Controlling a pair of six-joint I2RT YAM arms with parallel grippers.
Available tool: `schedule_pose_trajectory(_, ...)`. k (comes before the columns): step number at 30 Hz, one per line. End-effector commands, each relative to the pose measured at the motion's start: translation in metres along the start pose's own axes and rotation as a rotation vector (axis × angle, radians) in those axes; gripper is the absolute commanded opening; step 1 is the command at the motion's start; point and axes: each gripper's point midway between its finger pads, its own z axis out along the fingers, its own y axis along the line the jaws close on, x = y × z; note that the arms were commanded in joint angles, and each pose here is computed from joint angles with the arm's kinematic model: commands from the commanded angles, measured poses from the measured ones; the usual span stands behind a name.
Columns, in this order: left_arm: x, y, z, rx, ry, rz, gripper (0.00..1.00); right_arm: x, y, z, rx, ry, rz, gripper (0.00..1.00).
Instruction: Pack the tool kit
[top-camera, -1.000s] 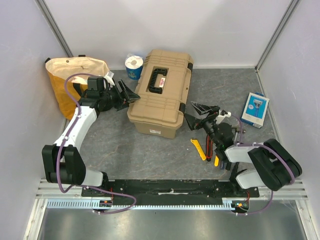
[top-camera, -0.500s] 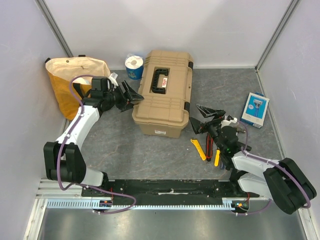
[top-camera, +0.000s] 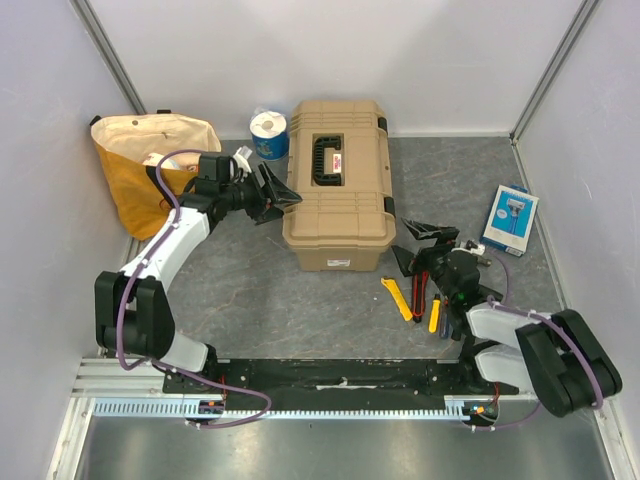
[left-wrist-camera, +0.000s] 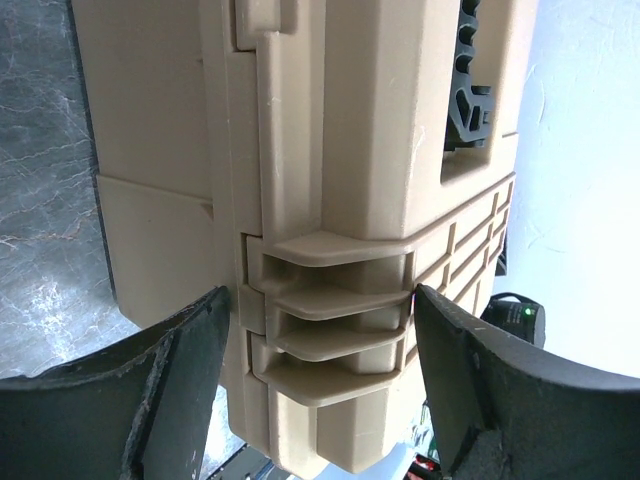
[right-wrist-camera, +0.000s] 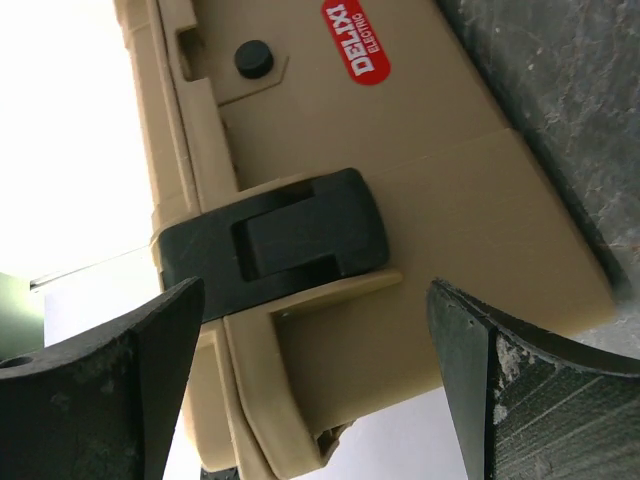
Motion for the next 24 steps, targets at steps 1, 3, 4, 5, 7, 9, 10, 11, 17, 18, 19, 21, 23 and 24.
schedule_pose_trajectory(1, -0.003, -0.014, 0.006, 0.029, 0.013, -0.006, 0.78, 0.005, 0.012, 0.005, -0.055, 0.048, -0.009, 0.98)
schedule_pose_trajectory(3, -0.003, -0.012, 0.006, 0.022, 0.014, -0.003, 0.78, 0.005, 0.014, 0.010, -0.064, 0.054, -0.029, 0.98)
schedule_pose_trajectory(4, -0.002, -0.011, 0.007, 0.018, 0.016, -0.005, 0.77, 0.006, 0.017, 0.012, -0.069, 0.061, -0.036, 0.98)
schedule_pose_trajectory(5, -0.002, -0.012, 0.007, 0.019, 0.017, -0.004, 0.77, 0.007, 0.019, 0.014, -0.077, 0.068, -0.038, 0.98)
schedule_pose_trajectory(7, -0.002, -0.011, 0.008, 0.017, 0.019, -0.004, 0.77, 0.010, 0.027, 0.017, -0.111, 0.084, -0.039, 0.98)
schedule_pose_trajectory(9, -0.003, -0.010, 0.008, 0.015, 0.017, -0.005, 0.77, 0.015, 0.036, 0.017, -0.144, 0.113, -0.005, 0.98)
schedule_pose_trajectory(10, -0.003, -0.010, 0.008, 0.014, 0.018, -0.005, 0.77, 0.016, 0.041, 0.017, -0.164, 0.123, 0.017, 0.98)
schedule_pose_trajectory(11, -0.004, -0.010, 0.008, 0.012, 0.016, -0.002, 0.77, 0.018, 0.047, 0.016, -0.192, 0.134, 0.044, 0.98)
schedule_pose_trajectory(17, -0.005, -0.009, 0.008, -0.003, 0.023, 0.006, 0.77, 0.019, 0.050, 0.022, -0.220, 0.154, 0.079, 0.98)
schedule_pose_trajectory(18, -0.006, -0.009, 0.008, -0.004, 0.022, 0.008, 0.77, 0.019, 0.049, 0.023, -0.219, 0.153, 0.074, 0.98)
schedule_pose_trajectory(19, -0.006, -0.008, 0.008, -0.009, 0.019, 0.008, 0.77, 0.018, 0.050, 0.023, -0.231, 0.149, 0.065, 0.98)
schedule_pose_trajectory(21, -0.007, -0.007, 0.008, -0.019, 0.017, 0.014, 0.77, 0.018, 0.047, 0.023, -0.234, 0.148, 0.044, 0.97)
schedule_pose_trajectory(23, -0.008, -0.006, 0.008, -0.027, 0.015, 0.021, 0.77, 0.019, 0.042, 0.027, -0.221, 0.150, 0.012, 0.95)
schedule_pose_trajectory(24, -0.008, -0.005, 0.007, -0.031, 0.014, 0.023, 0.77, 0.020, 0.037, 0.029, -0.205, 0.153, -0.007, 0.94)
